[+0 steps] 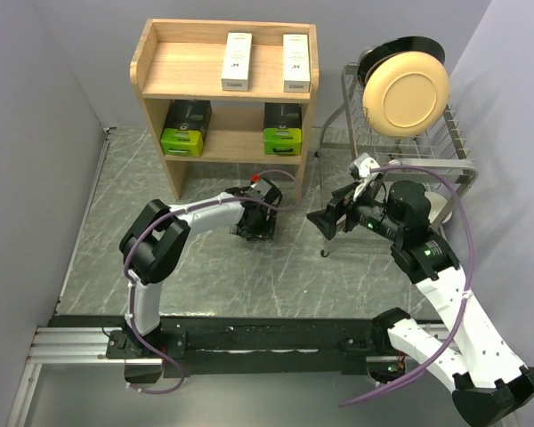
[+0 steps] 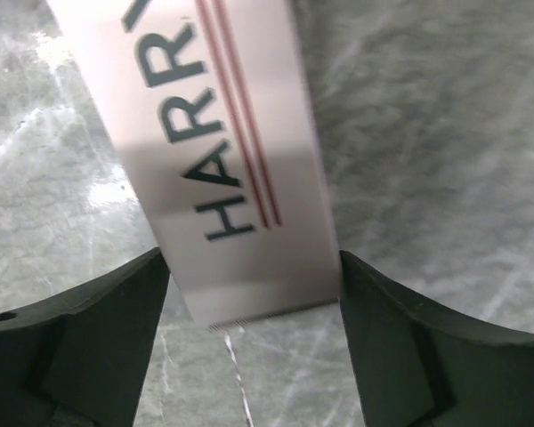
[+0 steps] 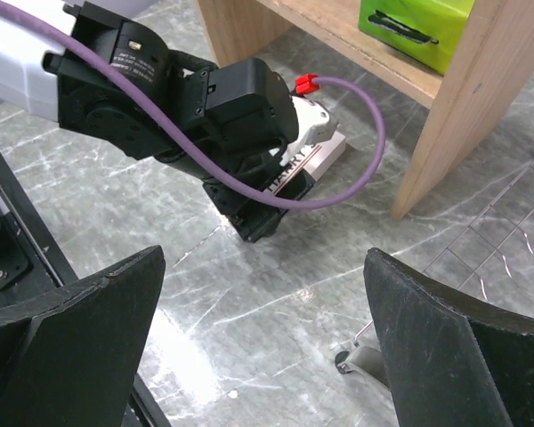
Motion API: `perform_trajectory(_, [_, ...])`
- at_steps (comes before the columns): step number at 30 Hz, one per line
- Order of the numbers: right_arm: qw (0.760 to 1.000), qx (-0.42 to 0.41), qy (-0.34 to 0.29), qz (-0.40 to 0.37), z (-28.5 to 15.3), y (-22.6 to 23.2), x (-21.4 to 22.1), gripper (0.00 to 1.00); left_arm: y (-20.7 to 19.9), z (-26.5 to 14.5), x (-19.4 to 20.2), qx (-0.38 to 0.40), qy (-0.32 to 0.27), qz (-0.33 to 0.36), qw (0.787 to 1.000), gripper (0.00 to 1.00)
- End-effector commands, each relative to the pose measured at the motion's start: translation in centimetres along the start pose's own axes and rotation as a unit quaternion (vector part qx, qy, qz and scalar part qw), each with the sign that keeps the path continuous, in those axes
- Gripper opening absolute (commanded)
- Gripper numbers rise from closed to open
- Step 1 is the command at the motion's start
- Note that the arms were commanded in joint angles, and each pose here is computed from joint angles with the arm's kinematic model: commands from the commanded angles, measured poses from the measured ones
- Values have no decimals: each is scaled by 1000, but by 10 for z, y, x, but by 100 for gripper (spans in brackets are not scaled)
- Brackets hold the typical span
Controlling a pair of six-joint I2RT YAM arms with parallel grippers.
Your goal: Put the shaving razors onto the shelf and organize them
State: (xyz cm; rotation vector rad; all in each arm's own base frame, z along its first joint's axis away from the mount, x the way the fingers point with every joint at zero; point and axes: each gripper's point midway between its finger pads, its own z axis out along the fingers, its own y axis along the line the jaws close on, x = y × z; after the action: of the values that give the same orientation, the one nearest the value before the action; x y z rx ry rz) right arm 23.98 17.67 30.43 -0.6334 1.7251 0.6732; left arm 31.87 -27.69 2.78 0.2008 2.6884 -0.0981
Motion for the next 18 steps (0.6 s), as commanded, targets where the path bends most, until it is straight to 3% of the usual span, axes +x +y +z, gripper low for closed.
perform_trajectory(1, [1000, 1, -17, -6, -2, 0, -14, 100, 10, 8, 1, -11, 5, -20, 1000, 77])
perform_trajectory(6, [1000, -5, -10, 1, 0, 1, -8, 100, 2, 3, 4, 38, 12, -7, 999, 63])
perform_trajectory(13, [1000, -11, -8, 16, 5, 2, -7, 100, -7, -13, 13, 119, 32, -1, 992, 52])
perform_trajectory(17, [999, -18, -4, 28, 8, 4, -4, 100, 4, -31, 23, 185, 46, -26, 981, 48])
perform_trajectory(18, [999, -21, -2, 34, 9, 5, -4, 100, -9, -51, 21, 250, 50, -33, 966, 45])
